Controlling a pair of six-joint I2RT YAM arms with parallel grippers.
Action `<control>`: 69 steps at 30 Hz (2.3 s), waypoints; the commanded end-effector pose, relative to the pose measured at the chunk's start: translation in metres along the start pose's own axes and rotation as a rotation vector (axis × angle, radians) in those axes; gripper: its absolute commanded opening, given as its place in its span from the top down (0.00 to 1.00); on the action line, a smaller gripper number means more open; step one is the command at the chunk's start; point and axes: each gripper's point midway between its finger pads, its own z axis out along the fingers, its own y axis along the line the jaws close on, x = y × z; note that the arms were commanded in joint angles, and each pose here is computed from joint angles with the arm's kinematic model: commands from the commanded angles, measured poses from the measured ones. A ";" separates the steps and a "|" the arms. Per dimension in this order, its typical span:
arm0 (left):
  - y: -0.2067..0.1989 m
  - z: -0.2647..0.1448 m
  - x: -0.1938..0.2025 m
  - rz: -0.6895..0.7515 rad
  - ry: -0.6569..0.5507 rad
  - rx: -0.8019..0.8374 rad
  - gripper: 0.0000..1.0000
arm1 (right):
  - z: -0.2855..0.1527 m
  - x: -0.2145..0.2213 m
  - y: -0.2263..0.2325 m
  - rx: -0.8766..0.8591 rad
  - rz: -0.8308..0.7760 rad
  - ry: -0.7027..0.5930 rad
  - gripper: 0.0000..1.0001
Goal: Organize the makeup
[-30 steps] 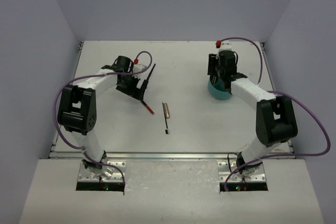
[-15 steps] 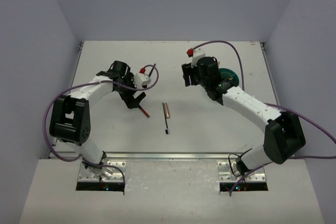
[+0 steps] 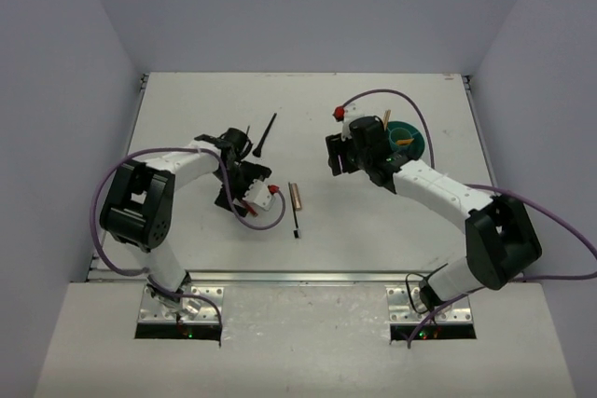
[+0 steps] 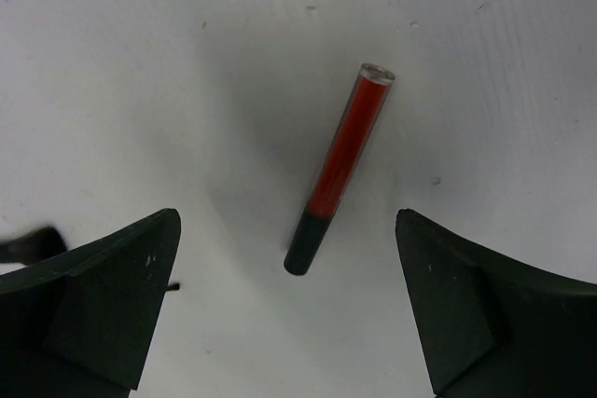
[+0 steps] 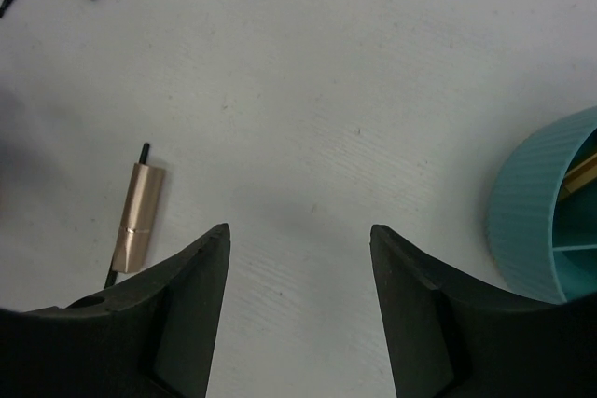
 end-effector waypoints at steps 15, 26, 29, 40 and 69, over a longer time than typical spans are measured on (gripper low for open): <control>-0.055 0.048 0.004 0.072 0.072 0.206 1.00 | -0.021 0.012 -0.008 0.035 0.023 -0.017 0.39; 0.139 -0.082 -0.042 -0.851 -0.492 -0.167 1.00 | -0.050 -0.070 0.016 -0.122 -0.142 -0.242 0.33; 0.180 -0.138 -0.057 -1.084 -0.755 -0.217 1.00 | -0.066 -0.101 0.040 -0.273 -0.167 -0.331 0.30; 0.191 -0.252 -0.129 -1.103 -1.237 -0.299 1.00 | -0.115 -0.207 0.084 -0.642 -0.062 -0.593 0.27; 0.177 -0.260 -0.176 -0.994 -1.326 -0.296 1.00 | -0.030 -0.190 0.120 -0.677 0.174 -0.515 0.79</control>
